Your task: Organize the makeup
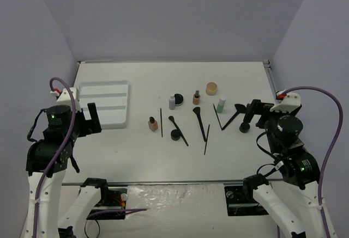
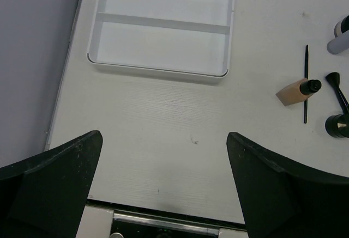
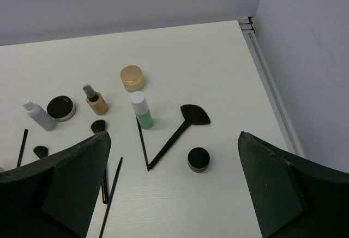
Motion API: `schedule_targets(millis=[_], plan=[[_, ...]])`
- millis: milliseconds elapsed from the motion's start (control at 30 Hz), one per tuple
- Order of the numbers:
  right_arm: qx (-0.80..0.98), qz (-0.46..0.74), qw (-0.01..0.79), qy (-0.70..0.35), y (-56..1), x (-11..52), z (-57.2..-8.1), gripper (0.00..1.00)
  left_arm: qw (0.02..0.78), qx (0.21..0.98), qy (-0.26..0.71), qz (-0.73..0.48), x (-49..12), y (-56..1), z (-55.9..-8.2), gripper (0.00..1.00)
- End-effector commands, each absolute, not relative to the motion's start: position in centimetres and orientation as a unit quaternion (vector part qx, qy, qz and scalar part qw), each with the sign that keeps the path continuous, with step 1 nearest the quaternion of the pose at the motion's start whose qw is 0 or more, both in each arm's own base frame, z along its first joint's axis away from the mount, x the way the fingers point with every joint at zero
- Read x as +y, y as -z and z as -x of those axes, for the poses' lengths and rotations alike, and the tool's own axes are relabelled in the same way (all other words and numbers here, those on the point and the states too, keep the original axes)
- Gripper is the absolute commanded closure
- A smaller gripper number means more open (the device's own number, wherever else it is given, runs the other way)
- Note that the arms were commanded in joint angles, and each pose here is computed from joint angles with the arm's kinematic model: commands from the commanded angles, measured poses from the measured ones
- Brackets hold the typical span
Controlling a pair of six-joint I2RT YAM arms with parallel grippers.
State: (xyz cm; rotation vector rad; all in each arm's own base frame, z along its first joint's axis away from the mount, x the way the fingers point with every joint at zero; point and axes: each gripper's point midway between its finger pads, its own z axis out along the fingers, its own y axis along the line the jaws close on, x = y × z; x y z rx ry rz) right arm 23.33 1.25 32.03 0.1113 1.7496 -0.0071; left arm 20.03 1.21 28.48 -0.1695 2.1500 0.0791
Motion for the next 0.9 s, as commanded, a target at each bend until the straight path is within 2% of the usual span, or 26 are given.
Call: schedule_targets(millis=[0,367,633,867], plan=[[0.746,-0.077,0.662,-0.007,-33.4,1.3,-24.5,0.00,0.488,0.869,-0.032,0.073,1.2,-29.5,-20.9,0.03],[0.778,-0.138,0.613,-0.024,-30.0,2.3,-27.2,0.00,0.489,0.869,-0.006,0.076,0.2,-29.0,-21.9,0.03],[0.817,-0.243,0.521,-0.037,-23.5,3.7,-30.8,0.01,0.483,0.872,0.008,0.078,-0.3,-28.8,-22.9,0.03],[0.860,-0.294,0.417,0.013,-14.9,4.3,-33.4,0.18,0.469,0.880,-0.003,0.078,-0.1,-28.7,-23.3,0.03]])
